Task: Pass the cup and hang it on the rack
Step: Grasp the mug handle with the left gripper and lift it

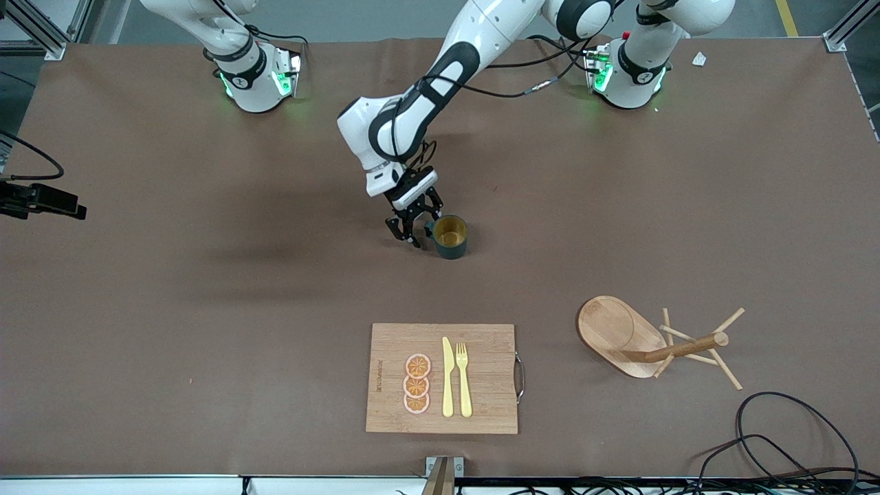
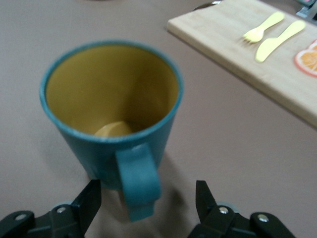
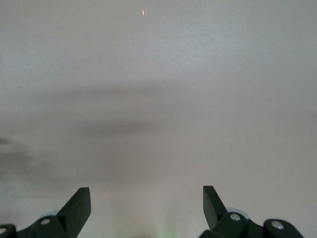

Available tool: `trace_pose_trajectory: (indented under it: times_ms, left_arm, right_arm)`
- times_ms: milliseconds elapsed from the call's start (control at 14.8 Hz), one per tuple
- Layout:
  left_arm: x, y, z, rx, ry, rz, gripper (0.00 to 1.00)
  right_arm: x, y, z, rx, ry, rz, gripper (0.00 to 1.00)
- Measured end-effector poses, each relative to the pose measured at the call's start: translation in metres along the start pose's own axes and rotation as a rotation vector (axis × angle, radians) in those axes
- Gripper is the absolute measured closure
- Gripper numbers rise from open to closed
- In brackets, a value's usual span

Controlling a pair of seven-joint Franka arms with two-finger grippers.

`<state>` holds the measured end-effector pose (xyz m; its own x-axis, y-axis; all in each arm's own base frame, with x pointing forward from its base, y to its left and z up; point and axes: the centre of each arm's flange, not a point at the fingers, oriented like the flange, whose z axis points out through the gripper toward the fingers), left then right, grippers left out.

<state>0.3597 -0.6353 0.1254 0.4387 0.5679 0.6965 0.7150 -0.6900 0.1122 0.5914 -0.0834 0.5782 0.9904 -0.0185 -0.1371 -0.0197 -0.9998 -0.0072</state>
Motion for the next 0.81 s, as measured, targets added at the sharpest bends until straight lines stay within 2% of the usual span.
trace_pose_trajectory:
  times_ms: [609, 677, 812]
  left_arm:
    - [0.006, 0.005, 0.005, -0.006, 0.013, -0.013, 0.22]
    - [0.006, 0.005, 0.005, -0.006, 0.013, -0.008, 0.29]
    - [0.006, 0.005, 0.005, -0.005, 0.014, 0.026, 0.52]
  right_arm:
    - [-0.002, -0.004, 0.002, 0.004, -0.020, -0.016, 0.00]
    - [-0.001, -0.006, 0.002, 0.004, -0.020, -0.017, 0.00]
    - [-0.002, -0.013, -0.001, 0.005, -0.014, 0.011, 0.00]
